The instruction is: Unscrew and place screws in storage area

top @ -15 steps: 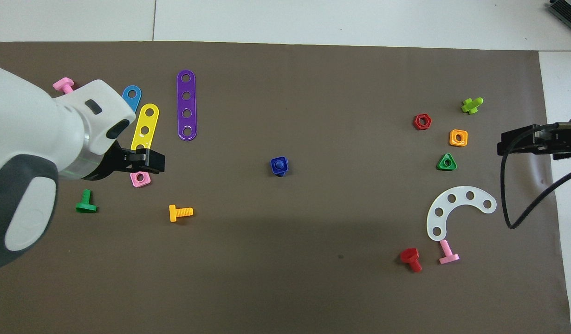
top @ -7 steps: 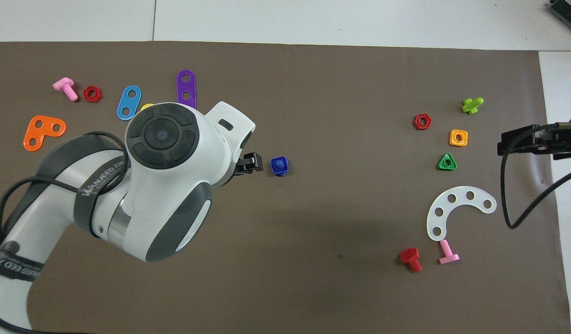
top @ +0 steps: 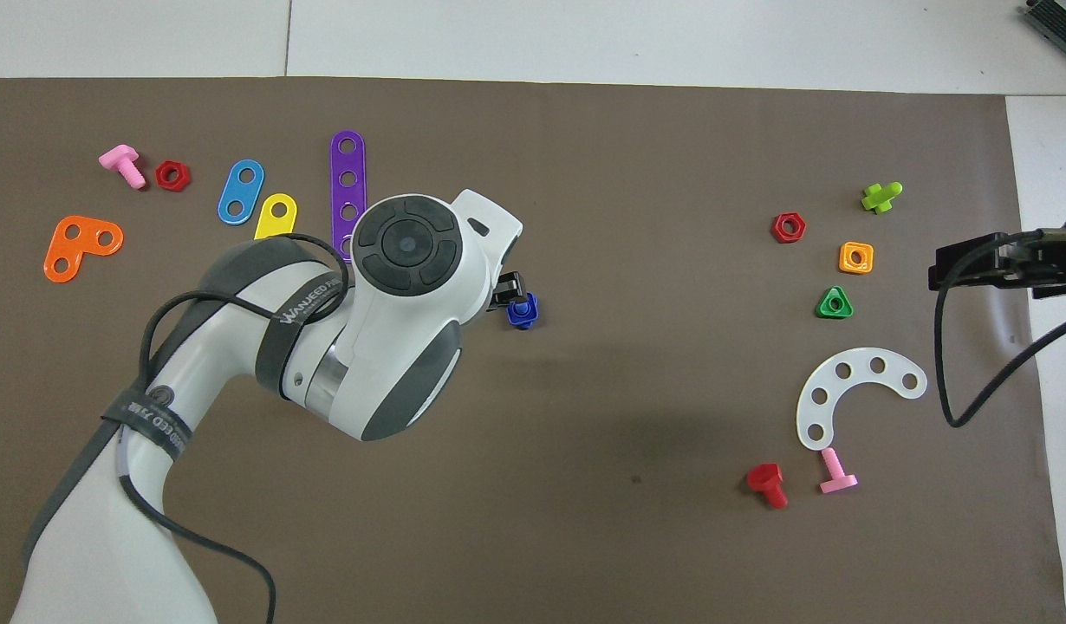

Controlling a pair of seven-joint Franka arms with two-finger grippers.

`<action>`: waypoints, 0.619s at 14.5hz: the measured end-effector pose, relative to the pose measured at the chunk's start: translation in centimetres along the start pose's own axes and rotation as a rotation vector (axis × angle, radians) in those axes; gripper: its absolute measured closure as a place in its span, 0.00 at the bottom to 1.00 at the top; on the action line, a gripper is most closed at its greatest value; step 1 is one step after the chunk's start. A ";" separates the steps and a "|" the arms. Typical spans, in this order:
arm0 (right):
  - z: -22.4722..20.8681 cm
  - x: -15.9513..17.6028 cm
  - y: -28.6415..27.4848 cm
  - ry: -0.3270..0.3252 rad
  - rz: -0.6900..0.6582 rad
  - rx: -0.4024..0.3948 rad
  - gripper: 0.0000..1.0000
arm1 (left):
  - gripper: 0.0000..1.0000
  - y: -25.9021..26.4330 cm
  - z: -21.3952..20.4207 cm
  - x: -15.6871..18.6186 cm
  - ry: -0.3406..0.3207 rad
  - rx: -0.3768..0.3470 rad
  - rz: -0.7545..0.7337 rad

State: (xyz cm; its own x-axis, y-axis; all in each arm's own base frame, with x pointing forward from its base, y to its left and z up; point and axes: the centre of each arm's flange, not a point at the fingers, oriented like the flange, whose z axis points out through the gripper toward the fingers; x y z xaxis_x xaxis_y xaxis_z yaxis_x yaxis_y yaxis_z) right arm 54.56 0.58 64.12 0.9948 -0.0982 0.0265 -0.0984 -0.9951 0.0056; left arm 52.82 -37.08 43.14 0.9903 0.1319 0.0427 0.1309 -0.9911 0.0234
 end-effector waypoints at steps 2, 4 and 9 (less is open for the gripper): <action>0.0 0.0 0.0 0.000 0.000 0.000 0.00 | 0.00 1.3 2.1 -0.1 0.001 0.010 -0.002; 0.0 0.0 0.0 0.000 0.000 0.000 0.00 | 0.00 2.7 3.8 0.0 0.031 0.004 -0.005; 0.0 0.0 0.0 0.000 0.000 0.000 0.00 | 0.00 3.8 5.8 0.6 0.055 -0.025 -0.008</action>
State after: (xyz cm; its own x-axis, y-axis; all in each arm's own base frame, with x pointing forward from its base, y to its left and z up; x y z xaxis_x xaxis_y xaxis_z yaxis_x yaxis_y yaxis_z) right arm 54.56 0.58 64.12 0.9948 -0.0982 0.0265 -0.0984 -0.9951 0.0056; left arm 54.19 -40.90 37.44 0.9851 0.1417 0.0976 0.1374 -0.9893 0.0491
